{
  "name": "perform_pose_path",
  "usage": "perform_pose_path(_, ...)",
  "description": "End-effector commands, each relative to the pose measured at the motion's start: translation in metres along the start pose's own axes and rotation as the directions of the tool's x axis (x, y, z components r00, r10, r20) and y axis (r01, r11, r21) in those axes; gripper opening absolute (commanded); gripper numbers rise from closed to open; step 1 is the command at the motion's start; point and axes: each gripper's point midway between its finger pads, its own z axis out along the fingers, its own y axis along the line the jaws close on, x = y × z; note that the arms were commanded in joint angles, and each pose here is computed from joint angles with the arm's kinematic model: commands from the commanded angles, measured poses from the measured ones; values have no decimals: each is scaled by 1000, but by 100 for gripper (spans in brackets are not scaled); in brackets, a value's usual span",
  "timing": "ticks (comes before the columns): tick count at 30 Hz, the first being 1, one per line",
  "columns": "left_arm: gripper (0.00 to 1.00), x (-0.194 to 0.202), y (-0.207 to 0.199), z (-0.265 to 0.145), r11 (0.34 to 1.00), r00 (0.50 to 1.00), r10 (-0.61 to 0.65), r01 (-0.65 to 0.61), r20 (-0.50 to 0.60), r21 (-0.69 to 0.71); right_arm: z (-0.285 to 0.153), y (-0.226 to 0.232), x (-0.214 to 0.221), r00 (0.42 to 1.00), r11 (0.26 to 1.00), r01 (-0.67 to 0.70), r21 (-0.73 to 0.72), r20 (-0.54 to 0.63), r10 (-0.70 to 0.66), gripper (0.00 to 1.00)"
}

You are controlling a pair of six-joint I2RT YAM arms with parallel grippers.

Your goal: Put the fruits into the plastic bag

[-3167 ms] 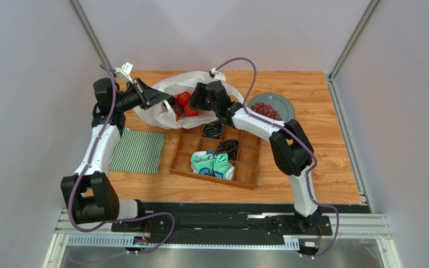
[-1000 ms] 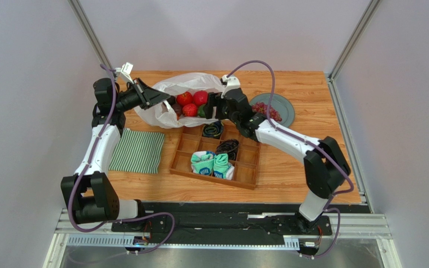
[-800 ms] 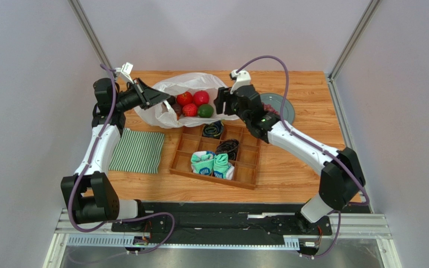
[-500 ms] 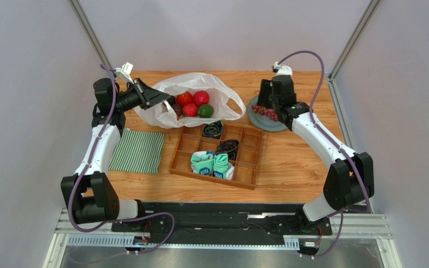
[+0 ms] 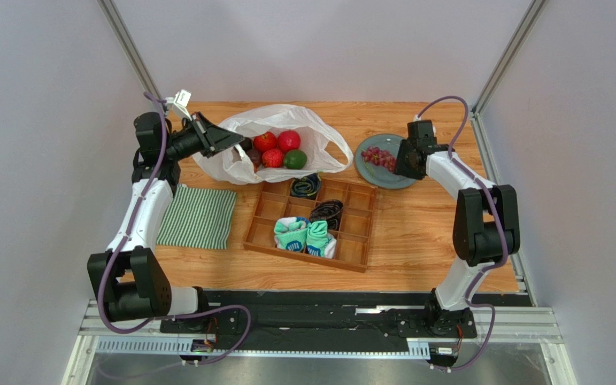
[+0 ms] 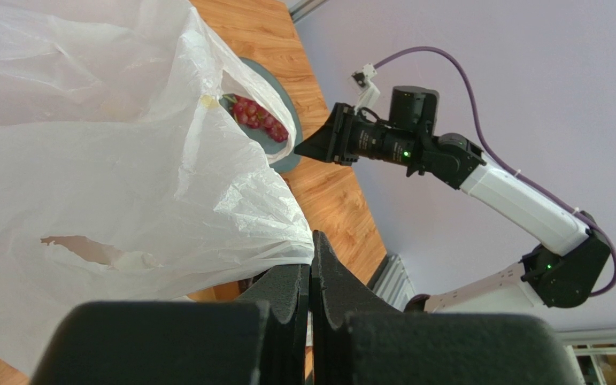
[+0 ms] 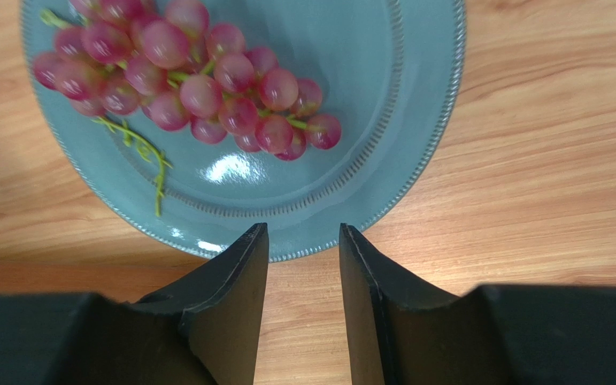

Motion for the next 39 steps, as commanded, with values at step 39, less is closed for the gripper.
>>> perform_pose_path(39, 0, -8, -16, -6, 997, 997, 72, -73, 25, 22, 37, 4, -56, 993, 996, 91, 7, 80, -91, 6)
